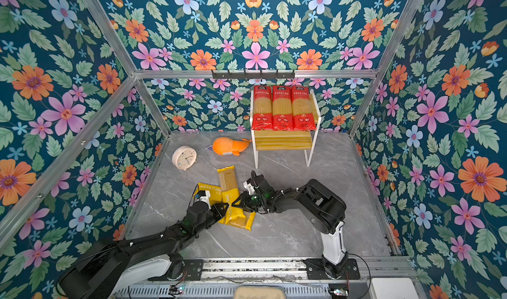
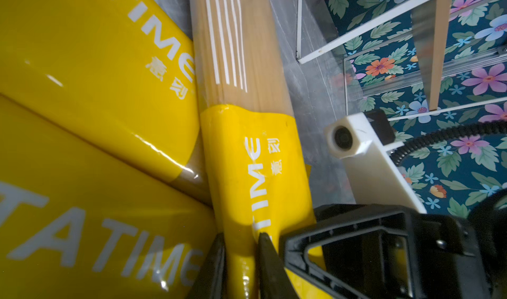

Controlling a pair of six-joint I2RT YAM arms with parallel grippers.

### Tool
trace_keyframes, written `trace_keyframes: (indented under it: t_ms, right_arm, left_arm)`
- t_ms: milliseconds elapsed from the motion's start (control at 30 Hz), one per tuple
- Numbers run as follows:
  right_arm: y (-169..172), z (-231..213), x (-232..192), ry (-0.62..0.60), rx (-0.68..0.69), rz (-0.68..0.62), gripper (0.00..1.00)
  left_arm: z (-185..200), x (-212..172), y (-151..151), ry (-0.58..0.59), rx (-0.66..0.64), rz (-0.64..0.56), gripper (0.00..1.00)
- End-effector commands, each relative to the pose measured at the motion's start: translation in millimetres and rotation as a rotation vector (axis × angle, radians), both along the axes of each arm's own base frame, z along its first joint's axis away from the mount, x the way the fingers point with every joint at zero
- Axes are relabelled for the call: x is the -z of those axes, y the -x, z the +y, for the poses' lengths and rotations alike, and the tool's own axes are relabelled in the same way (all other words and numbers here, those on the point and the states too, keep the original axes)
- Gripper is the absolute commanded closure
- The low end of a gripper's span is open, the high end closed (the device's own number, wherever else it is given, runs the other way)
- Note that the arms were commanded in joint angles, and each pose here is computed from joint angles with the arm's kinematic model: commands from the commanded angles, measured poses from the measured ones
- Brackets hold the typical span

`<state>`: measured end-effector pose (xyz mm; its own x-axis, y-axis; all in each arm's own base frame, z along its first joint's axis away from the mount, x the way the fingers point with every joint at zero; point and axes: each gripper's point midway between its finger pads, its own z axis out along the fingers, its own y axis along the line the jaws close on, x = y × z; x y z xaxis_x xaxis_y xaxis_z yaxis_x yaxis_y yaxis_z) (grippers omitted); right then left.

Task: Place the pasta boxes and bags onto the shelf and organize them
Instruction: 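Lift the yellow bag upright with the right gripper while the left gripper steadies it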

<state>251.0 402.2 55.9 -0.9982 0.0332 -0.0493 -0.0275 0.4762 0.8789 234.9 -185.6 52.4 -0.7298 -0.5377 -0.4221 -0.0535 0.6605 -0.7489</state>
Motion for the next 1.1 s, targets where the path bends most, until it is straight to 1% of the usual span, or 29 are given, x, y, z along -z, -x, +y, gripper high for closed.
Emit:
trace_keyframes:
  t_ms: [0, 100, 167, 233, 300, 367, 500, 533, 600, 633, 733, 833, 933, 1067]
  right_arm:
    - [-0.9, 8.3, -22.1, -0.095, -0.016, -0.048, 0.77]
    - [-1.6, 5.5, -26.8, -0.107, -0.009, -0.071, 0.83]
    - [-2.1, 2.8, -31.8, -0.115, -0.001, -0.099, 0.85]
    - [-2.5, -1.5, -37.2, -0.115, 0.004, -0.140, 0.89]
    - [-2.3, -6.2, -42.7, -0.112, 0.007, -0.186, 0.90]
    - [-1.6, -9.9, -49.6, -0.116, 0.005, -0.237, 0.93]
    - [-2.7, -21.0, -63.0, -0.117, 0.017, -0.375, 0.99]
    - [-2.1, -23.4, -67.6, -0.120, 0.016, -0.416, 1.00]
    - [-1.7, -27.9, -74.8, -0.118, 0.012, -0.486, 1.00]
    - [-0.5, -30.6, -92.7, -0.138, 0.010, -0.547, 1.00]
    - [2.8, -36.4, -112.2, -0.146, -0.009, -0.650, 1.00]
    - [10.4, -39.3, -136.5, -0.184, -0.041, -0.752, 1.00]
    - [18.0, -40.6, -158.3, -0.231, -0.071, -0.826, 1.00]
    - [31.5, -39.4, -184.0, -0.327, -0.118, -0.883, 1.00]
  left_arm:
    - [-8.7, -4.1, 2.4, 0.028, 0.037, 0.000, 0.77]
    - [-7.2, -10.5, 0.1, 0.020, 0.037, -0.018, 0.75]
    - [-5.2, -18.8, -2.4, 0.020, 0.037, -0.039, 0.73]
    - [-2.2, -28.5, -5.4, 0.023, 0.040, -0.060, 0.69]
    - [1.7, -37.7, -8.4, 0.027, 0.041, -0.081, 0.65]
    - [6.7, -46.0, -12.1, 0.026, 0.035, -0.098, 0.59]
    - [4.7, -73.3, -20.9, 0.065, 0.066, -0.172, 0.42]
    - [0.7, -82.7, -22.4, 0.080, 0.087, -0.200, 0.37]
    - [-6.6, -97.9, -24.5, 0.105, 0.122, -0.248, 0.32]
    - [-10.2, -106.9, -25.0, 0.121, 0.140, -0.277, 0.30]
    - [-17.4, -129.6, -23.5, 0.175, 0.179, -0.362, 0.25]
    - [-21.3, -147.0, -17.8, 0.228, 0.216, -0.461, 0.21]
    - [-29.9, -161.4, -12.0, 0.278, 0.275, -0.523, 0.20]
    - [-39.3, -181.3, -3.7, 0.353, 0.344, -0.593, 0.20]
